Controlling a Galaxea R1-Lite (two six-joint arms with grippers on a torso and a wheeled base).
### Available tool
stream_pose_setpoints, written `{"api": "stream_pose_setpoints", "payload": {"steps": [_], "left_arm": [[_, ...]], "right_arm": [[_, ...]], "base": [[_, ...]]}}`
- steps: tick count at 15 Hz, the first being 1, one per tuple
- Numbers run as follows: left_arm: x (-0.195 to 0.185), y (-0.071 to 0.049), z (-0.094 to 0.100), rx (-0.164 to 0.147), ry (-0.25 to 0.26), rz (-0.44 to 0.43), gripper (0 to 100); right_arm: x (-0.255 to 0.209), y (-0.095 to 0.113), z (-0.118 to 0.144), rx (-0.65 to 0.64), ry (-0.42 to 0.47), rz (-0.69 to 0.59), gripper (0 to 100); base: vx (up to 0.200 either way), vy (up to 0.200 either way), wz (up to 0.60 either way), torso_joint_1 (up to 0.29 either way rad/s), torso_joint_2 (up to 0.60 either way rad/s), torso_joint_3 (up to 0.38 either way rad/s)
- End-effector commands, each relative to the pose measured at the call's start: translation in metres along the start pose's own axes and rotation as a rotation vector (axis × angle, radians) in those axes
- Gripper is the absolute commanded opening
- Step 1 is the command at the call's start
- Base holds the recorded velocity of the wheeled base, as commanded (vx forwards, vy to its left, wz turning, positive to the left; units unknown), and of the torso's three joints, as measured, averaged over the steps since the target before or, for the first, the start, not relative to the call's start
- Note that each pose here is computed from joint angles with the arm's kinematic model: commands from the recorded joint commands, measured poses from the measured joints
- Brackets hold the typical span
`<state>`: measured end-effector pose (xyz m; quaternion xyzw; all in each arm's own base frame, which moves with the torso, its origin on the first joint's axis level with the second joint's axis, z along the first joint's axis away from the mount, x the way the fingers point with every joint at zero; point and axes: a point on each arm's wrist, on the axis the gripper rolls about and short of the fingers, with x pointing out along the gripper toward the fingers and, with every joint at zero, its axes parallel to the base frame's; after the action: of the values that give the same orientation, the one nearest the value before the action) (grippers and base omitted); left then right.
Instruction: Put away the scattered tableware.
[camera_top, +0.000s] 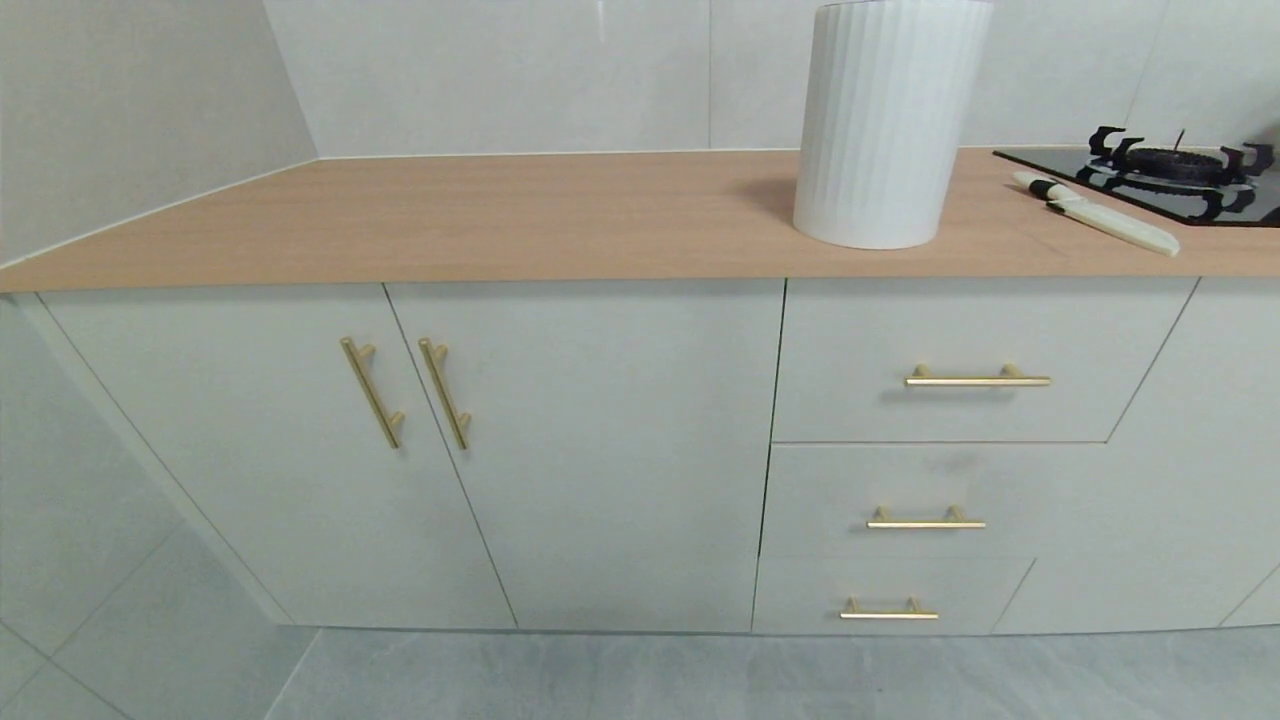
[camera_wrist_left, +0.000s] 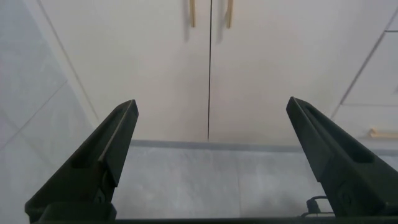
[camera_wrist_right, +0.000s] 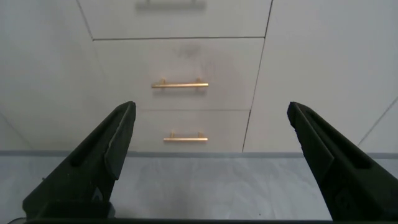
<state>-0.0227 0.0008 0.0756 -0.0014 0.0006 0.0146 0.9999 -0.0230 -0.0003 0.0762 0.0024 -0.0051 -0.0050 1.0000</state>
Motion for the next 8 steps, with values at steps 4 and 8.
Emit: {"api": "stream_pose_setpoints", "payload": {"steps": [4,8], "left_arm": [[0.0001,0.0000,-0.0001,-0.003,0.002,0.000,100],[0.0000,0.0000,0.0003,-0.003,0.000,0.000,100]], "right_arm": [[0.0002,0.0000,0.0001,0.001,0.003,-0.002,100],[0.0002,0.0000,0.0001,0.001,0.003,-0.001,100]], "base": [[0.100,0.000,-0.30,0.002,0.00,0.005],[0.000,0.000,-0.15,0.002,0.00,0.002]]}}
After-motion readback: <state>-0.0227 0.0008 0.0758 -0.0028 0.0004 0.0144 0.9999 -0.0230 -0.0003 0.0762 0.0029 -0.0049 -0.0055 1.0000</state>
